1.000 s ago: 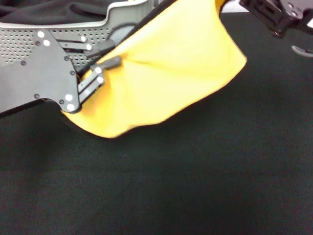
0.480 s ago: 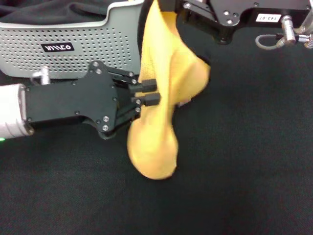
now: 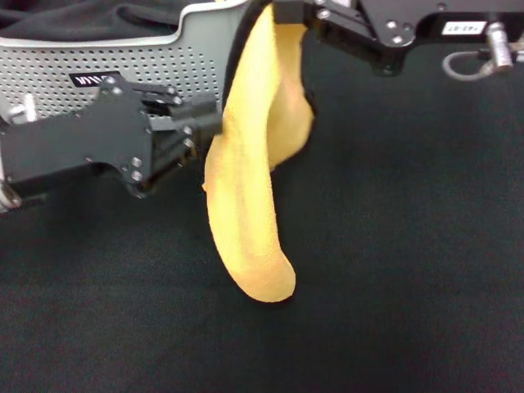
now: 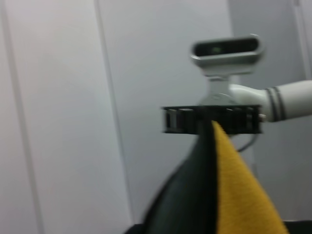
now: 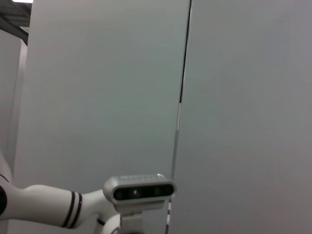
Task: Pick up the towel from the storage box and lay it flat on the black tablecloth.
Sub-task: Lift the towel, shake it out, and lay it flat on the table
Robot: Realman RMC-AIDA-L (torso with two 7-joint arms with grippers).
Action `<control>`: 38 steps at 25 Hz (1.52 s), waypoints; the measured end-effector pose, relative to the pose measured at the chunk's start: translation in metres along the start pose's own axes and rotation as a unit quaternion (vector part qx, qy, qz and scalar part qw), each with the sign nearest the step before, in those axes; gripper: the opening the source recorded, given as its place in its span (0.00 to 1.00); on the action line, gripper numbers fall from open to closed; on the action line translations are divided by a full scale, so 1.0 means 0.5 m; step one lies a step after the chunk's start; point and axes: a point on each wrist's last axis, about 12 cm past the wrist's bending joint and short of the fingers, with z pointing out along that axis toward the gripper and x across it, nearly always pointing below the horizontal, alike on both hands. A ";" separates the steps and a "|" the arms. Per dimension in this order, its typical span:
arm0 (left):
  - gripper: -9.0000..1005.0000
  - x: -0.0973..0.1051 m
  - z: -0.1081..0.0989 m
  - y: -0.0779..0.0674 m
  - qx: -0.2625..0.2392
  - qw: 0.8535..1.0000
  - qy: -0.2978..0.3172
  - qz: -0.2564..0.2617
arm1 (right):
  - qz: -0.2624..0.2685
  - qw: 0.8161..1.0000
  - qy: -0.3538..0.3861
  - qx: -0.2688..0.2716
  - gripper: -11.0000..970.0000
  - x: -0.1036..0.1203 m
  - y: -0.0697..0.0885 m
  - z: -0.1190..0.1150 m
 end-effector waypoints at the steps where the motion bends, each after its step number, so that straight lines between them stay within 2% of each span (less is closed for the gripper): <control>1: 0.15 -0.001 -0.006 0.002 -0.007 1.000 -0.002 -0.003 | -0.002 1.000 0.000 0.002 0.02 -0.002 0.000 -0.004; 8: 0.15 -0.006 -0.021 0.002 -0.024 1.000 -0.014 -0.007 | -0.039 0.999 0.002 0.024 0.02 -0.046 0.006 -0.061; 18: 0.15 0.001 0.013 0.017 -0.004 0.999 -0.025 -0.020 | -0.047 0.998 0.032 0.010 0.02 -0.141 -0.011 -0.121; 29: 0.15 0.014 0.033 0.021 0.012 0.999 -0.020 -0.036 | -0.069 0.997 -0.026 -0.002 0.02 -0.222 -0.009 -0.214; 33: 0.15 0.023 0.044 0.020 0.023 0.998 -0.018 -0.049 | -0.081 0.996 -0.029 -0.005 0.02 -0.242 -0.012 -0.222; 38: 0.18 0.036 0.074 0.017 0.051 0.996 -0.015 -0.070 | -0.102 0.994 -0.022 -0.043 0.02 -0.258 -0.006 -0.221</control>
